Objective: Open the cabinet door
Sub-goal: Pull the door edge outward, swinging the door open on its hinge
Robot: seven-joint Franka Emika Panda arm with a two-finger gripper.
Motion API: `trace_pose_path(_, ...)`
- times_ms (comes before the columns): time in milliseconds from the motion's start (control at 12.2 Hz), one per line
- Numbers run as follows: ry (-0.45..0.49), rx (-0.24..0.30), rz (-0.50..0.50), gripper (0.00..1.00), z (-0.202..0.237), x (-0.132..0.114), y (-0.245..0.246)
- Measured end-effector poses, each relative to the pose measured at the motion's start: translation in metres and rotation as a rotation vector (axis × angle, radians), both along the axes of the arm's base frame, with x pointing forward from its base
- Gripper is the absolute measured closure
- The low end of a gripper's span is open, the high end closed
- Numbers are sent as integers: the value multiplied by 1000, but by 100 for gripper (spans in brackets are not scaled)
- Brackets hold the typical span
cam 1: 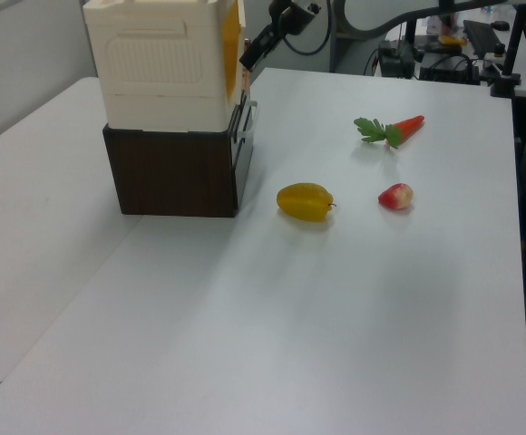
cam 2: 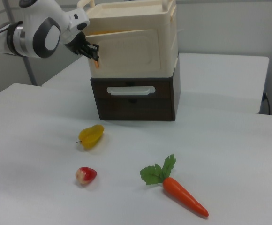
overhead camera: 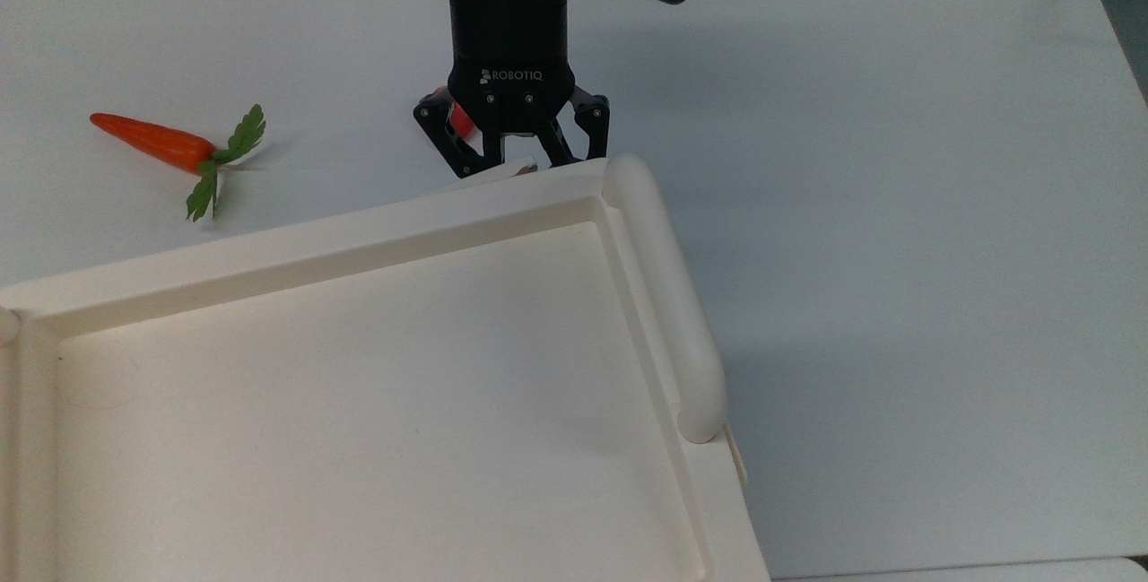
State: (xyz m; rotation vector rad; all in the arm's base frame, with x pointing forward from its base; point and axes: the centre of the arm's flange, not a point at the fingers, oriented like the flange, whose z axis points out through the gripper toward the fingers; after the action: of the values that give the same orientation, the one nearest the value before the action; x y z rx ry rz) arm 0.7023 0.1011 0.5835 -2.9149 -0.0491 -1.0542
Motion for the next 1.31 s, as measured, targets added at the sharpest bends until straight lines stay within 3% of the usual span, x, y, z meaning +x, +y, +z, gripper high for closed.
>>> trace_pose_path(492,133,9,-25,82,13,-18,-25)
trace_pose_path(737,267,8,-46,84,23,-38,-59)
trace_pose_path(983,408,16,-89,92,33,-65,-116)
trace_pose_path(1147,476,29,-125,78,35,-80,-152)
trace_pose_path(1311,521,47,-173,49,37,-94,-194)
